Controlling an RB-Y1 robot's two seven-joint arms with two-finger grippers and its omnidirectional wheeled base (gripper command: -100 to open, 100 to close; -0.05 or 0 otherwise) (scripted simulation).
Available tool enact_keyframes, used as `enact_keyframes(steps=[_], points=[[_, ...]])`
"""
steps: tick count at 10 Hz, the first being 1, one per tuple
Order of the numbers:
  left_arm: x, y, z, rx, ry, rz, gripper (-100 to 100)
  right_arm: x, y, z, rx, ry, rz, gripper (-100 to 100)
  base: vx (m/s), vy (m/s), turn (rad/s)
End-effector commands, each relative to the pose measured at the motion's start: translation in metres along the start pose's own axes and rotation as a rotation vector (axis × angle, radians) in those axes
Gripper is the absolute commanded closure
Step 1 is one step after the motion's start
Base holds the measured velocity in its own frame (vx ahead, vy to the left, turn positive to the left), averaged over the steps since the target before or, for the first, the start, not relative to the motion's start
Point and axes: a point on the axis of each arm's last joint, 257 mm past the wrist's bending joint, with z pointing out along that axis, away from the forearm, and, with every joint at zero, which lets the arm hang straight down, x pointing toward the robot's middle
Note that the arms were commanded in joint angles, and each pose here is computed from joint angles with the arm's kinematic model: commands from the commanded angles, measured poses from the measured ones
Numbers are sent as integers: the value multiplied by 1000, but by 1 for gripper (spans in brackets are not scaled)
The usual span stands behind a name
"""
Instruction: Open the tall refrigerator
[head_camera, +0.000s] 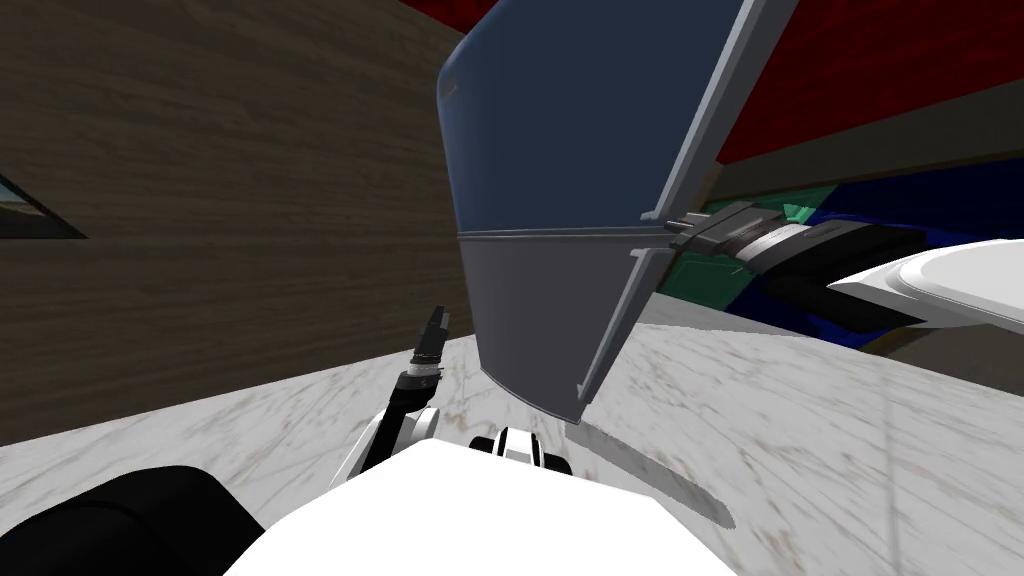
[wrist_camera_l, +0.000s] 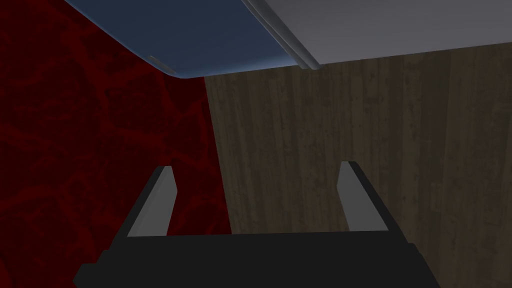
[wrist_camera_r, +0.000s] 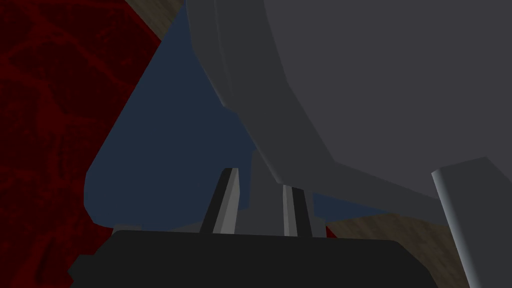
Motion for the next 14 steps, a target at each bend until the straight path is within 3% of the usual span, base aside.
enact_keyframes(steps=[1,4,14], points=[[0,0,0,0,0,0,0,0,1,-2,-19,-10,3,100,-59,131,-108],[0,0,0,0,0,0,0,18,-5,-4,-2,29,-4,100,-72,136,-113],[0,0,0,0,0,0,0,43,-43,-11,73,90,-52,100,-141,237,-136]])
